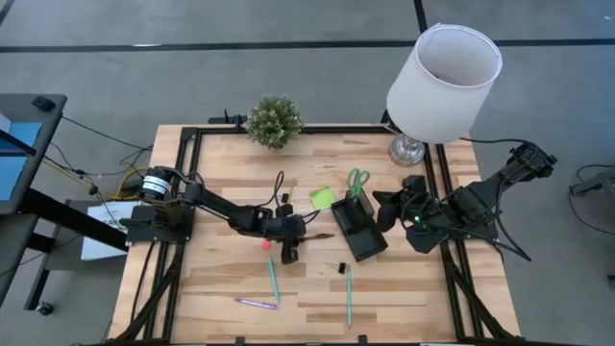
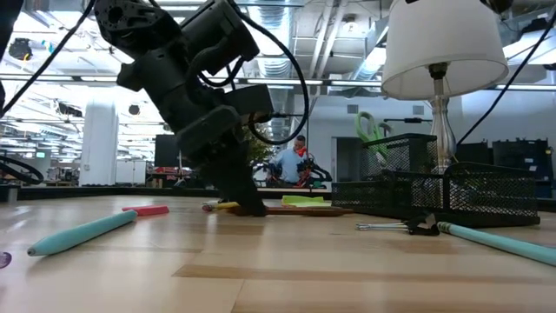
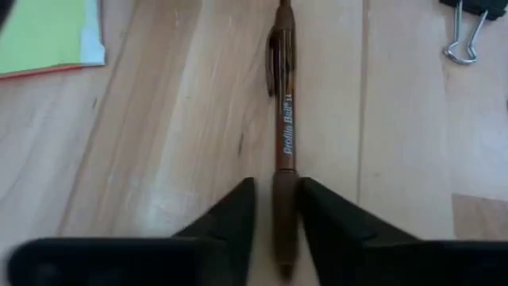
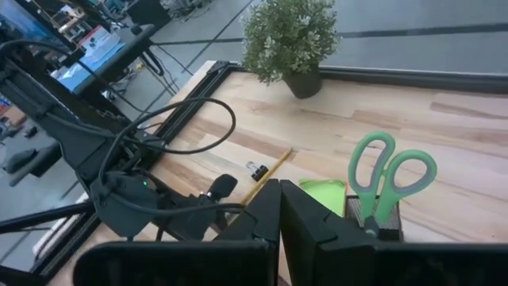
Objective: Pick and place office supplies into organizer
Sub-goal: Put the brown pen into the black desk organizer
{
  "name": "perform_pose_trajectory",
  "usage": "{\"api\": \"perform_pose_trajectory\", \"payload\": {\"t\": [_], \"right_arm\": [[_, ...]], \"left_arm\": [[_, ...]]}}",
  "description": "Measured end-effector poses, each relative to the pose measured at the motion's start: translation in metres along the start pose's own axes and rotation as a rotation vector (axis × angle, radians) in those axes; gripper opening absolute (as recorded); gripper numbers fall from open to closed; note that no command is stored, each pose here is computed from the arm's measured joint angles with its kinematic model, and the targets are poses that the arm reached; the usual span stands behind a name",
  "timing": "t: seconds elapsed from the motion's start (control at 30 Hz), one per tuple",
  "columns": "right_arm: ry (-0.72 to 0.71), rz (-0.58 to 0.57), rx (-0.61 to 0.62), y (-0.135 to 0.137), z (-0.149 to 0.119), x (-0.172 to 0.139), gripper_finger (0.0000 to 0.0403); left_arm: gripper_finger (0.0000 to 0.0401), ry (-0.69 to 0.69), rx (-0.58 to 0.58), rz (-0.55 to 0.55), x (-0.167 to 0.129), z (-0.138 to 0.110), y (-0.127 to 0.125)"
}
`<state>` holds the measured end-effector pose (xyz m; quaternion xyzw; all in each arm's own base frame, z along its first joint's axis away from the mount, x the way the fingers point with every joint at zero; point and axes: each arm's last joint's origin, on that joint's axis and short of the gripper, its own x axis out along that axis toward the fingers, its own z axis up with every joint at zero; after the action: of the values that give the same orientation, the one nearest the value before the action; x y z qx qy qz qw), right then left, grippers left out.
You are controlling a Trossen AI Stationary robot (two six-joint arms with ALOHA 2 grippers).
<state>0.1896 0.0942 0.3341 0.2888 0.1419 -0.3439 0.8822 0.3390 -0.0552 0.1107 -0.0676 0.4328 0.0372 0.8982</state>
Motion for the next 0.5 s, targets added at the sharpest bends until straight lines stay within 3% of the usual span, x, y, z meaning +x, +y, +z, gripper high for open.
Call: {"api": "perform_pose_trajectory", "payload": {"t": [0.1, 0.23, 0.33, 0.5], "right_arm": [[0.000, 0.000, -0.009, 0.000, 0.000, 0.000, 0.0000], [-0.001, -0.001, -0.015, 0.000, 0.000, 0.000, 0.0000], [-0.002, -0.001, -0.014, 0.000, 0.000, 0.000, 0.0000], [-0.005, 0.014, 0.003, 0.002, 0.000, -0.001, 0.0000]], "left_arm": [[0.0022, 0.005, 0.004, -0.011, 0.000, 0.000, 0.000], [0.0022, 0.041, 0.026, -0.022, -0.010, 0.013, -0.004], [0.0021, 0.069, 0.169, -0.005, -0.033, 0.045, -0.011], [0.0016, 0.105, 0.501, 0.140, -0.082, 0.106, -0.018]]}}
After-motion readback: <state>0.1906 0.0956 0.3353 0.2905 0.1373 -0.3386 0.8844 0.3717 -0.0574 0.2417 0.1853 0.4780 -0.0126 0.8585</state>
